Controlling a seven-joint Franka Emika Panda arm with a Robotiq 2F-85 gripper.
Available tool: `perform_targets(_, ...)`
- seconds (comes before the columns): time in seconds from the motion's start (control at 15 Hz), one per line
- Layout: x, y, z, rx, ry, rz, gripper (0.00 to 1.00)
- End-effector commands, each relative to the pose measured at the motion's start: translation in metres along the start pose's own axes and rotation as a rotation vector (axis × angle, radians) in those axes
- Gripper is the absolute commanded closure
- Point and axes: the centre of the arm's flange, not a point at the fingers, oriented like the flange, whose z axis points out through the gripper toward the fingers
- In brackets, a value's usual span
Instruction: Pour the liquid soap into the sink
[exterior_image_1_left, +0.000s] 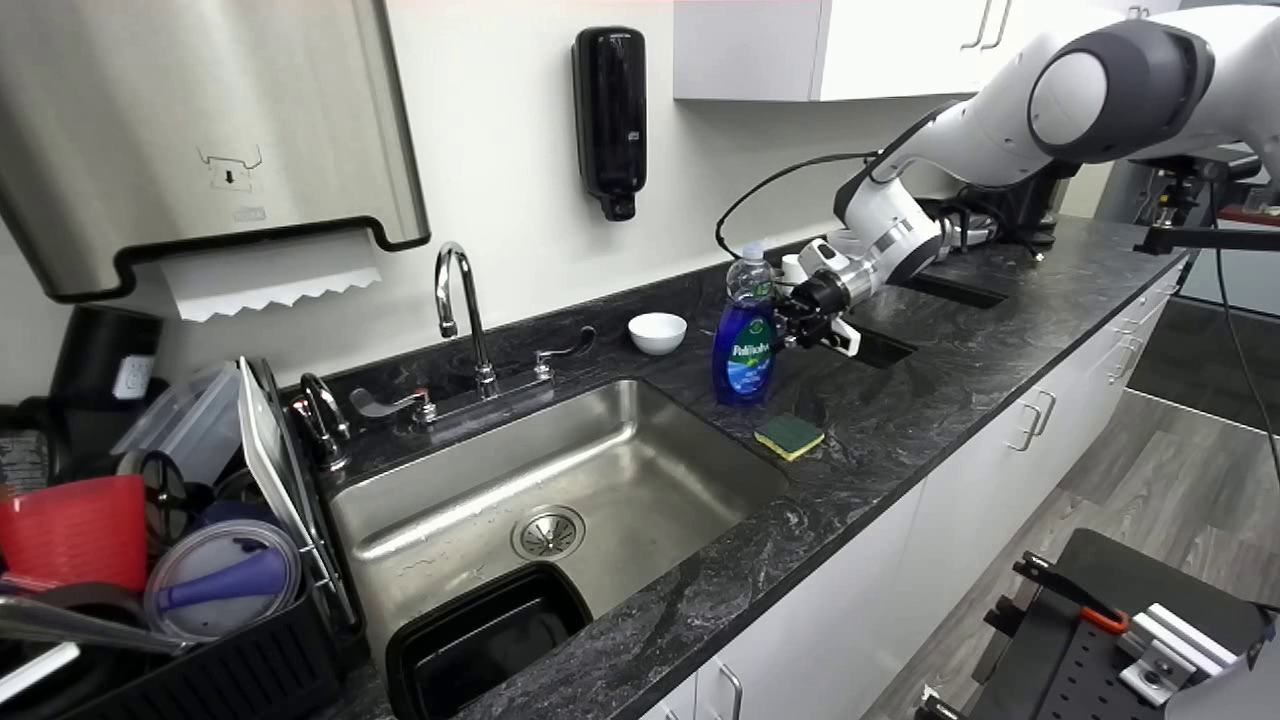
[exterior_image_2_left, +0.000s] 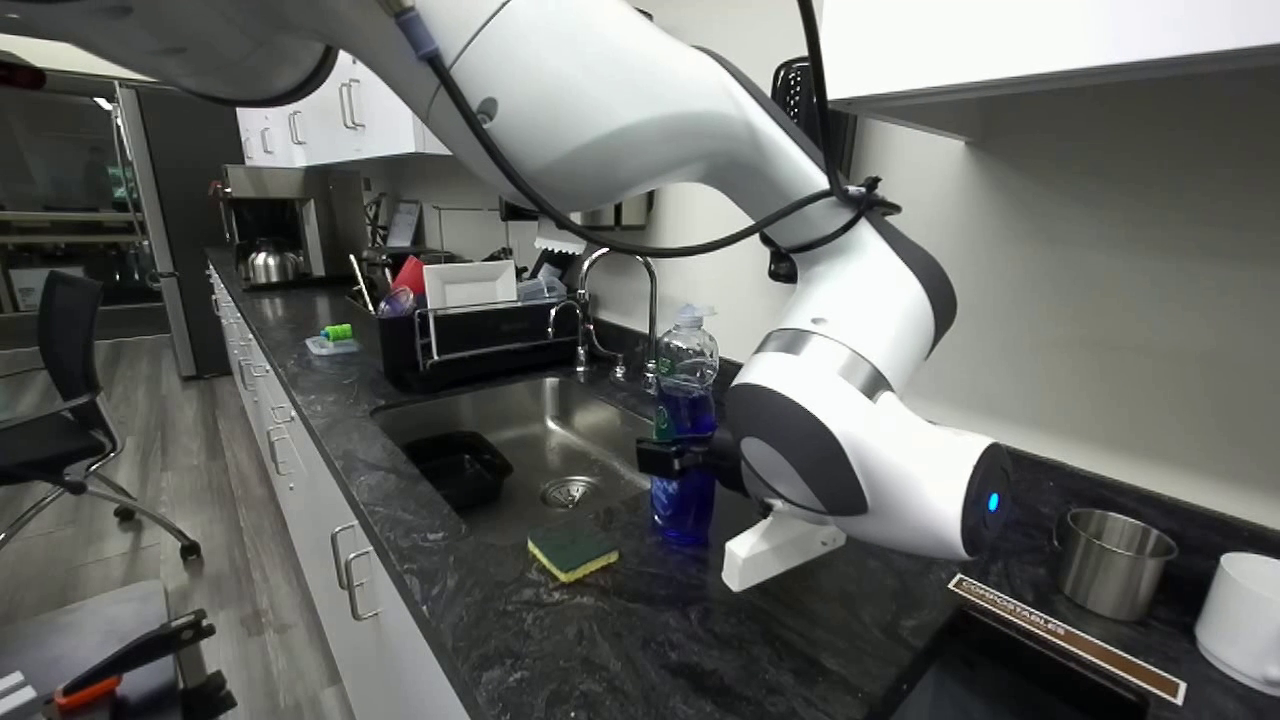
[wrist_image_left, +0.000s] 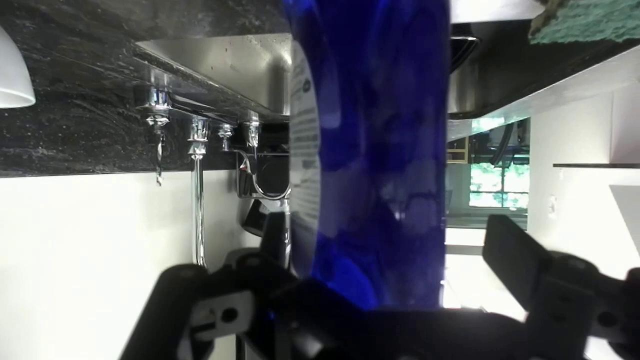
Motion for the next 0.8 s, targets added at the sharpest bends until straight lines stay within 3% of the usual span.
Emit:
perform_targets(0.0,-0.0016,0.0045,0.0022,0.004,0.015,-0.028,0.00)
perform_targets(0.53,-0.0055,0.0078,0.0055,0.013,0.010,-0.024,0.03)
perform_targets(0.67,-0.0050,0.0087,0.0070,0.016,0.010,-0.026,0.07)
perform_targets(0.73,-0.0047,0.0091,0.0078,0.017,0.009,-0.027,0.20)
